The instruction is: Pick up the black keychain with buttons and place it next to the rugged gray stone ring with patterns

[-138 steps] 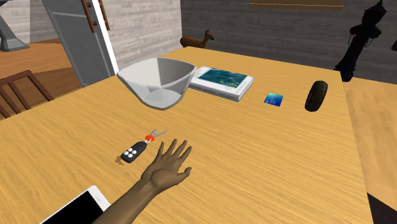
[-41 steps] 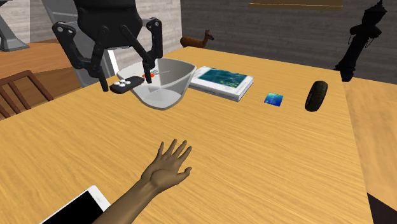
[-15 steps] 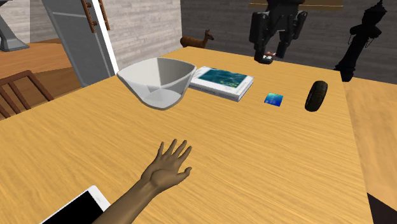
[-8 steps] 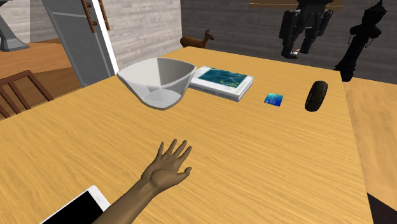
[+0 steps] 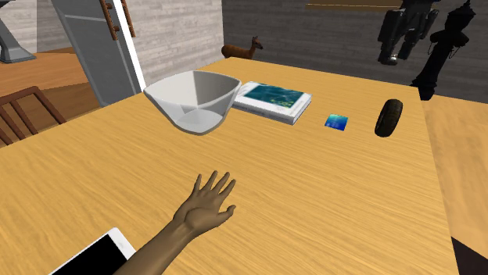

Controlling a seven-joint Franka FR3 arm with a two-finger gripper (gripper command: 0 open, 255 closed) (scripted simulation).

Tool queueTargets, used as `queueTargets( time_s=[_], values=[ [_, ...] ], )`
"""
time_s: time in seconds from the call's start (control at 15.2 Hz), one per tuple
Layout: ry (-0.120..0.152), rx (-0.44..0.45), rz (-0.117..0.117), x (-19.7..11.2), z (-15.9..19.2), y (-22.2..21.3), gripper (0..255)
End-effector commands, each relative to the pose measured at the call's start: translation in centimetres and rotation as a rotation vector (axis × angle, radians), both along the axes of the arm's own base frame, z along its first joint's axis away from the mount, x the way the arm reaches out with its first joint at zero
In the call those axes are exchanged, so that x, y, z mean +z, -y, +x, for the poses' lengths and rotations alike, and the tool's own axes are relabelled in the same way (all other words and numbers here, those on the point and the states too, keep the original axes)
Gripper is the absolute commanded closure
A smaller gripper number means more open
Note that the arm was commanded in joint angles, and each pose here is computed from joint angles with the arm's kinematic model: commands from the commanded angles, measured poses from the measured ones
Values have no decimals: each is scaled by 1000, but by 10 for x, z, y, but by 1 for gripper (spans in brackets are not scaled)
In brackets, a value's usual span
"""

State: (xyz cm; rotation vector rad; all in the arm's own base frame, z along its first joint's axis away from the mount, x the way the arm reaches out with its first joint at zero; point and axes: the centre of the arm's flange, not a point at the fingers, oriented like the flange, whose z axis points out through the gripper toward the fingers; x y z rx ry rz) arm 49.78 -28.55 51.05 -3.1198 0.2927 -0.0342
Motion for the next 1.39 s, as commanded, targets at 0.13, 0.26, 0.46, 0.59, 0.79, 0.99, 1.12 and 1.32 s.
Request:
queueTargets(
  time_s=[0.13,0.26,0.46,0.59,0.79,0.99,1.12,1.32],
  values=[
    [0,2,0,0,-11,52,255],
    [0,2,0,0,-16,78,255],
    [0,2,0,0,-23,117,255],
    [0,2,0,0,-28,143,255],
    [0,2,0,0,-35,177,255],
    [0,2,0,-16,-35,177,255],
    [0,2,0,-26,-35,177,255],
    [0,2,0,-42,-35,177,255]
  ],
)
